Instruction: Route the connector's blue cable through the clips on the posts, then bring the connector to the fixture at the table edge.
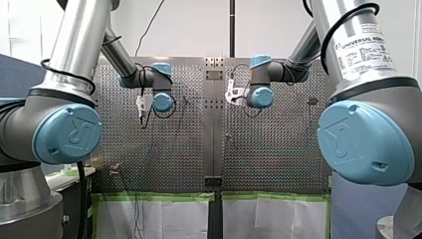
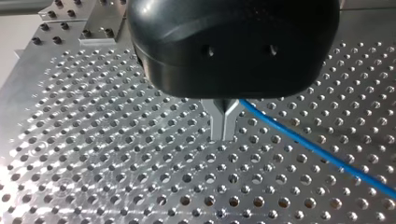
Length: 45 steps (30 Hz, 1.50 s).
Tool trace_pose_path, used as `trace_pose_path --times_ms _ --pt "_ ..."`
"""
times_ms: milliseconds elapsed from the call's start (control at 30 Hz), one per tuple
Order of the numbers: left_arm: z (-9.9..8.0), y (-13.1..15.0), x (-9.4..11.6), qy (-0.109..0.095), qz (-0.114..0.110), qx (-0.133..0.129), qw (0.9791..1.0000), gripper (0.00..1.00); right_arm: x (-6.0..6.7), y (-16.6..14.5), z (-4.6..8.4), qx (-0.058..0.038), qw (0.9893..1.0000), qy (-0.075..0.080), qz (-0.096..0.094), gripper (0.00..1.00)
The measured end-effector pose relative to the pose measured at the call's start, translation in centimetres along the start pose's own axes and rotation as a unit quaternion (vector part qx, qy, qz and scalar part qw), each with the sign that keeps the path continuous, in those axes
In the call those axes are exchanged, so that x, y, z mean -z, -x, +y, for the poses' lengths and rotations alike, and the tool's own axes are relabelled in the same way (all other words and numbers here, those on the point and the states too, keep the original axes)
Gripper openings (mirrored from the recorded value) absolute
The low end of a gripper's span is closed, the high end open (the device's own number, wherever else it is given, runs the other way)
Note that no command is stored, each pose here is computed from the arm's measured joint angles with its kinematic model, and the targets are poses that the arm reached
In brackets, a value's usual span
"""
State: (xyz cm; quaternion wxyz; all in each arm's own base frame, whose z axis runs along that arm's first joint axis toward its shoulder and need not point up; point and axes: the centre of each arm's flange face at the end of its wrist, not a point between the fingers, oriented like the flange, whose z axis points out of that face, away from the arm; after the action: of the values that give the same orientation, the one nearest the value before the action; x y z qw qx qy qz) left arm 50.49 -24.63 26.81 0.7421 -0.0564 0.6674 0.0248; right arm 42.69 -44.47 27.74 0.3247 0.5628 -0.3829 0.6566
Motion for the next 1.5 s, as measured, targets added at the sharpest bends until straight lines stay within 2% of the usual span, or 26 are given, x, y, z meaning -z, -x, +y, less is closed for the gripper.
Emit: trace_pose_path --times_ms 133,300,533,800,967,1267,1500 --pt "-0.2 -0.2 -0.5 -0.004 0.002 0.000 1.0000 0.00 -0.3 -0.2 0.3 -0.0004 1.0000 0.002 0.003 0.00" --pt "-0.2 0.4 -1.5 -0.008 -0.003 0.005 1.0000 0.00 -1.0 -0.6 0.7 -0.0056 0.9999 -0.002 0.008 0.00" --pt "-0.2 1.5 -2.9 -0.012 -0.006 0.009 0.9999 0.00 -2.3 0.0 1.2 -0.0073 1.0000 -0.001 0.005 0.00" --pt "-0.5 -0.5 -4.4 -0.014 0.014 0.002 0.9998 0.00 -4.2 1.3 1.6 -0.0065 1.0000 -0.004 -0.001 0.00" --pt "-0.2 -0.5 -5.3 -0.012 0.011 0.010 0.9998 0.00 -5.2 1.4 1.7 -0.0062 1.0000 -0.005 0.000 0.00" --pt "0.9 -0.1 -6.5 -0.010 0.005 0.017 0.9998 0.00 -7.1 -0.2 2.4 -0.0053 0.9999 -0.002 0.014 0.00" --pt "1.2 -0.1 -6.8 -0.016 0.005 0.020 0.9997 0.00 -8.7 0.4 2.6 -0.0034 1.0000 -0.005 0.006 0.00"
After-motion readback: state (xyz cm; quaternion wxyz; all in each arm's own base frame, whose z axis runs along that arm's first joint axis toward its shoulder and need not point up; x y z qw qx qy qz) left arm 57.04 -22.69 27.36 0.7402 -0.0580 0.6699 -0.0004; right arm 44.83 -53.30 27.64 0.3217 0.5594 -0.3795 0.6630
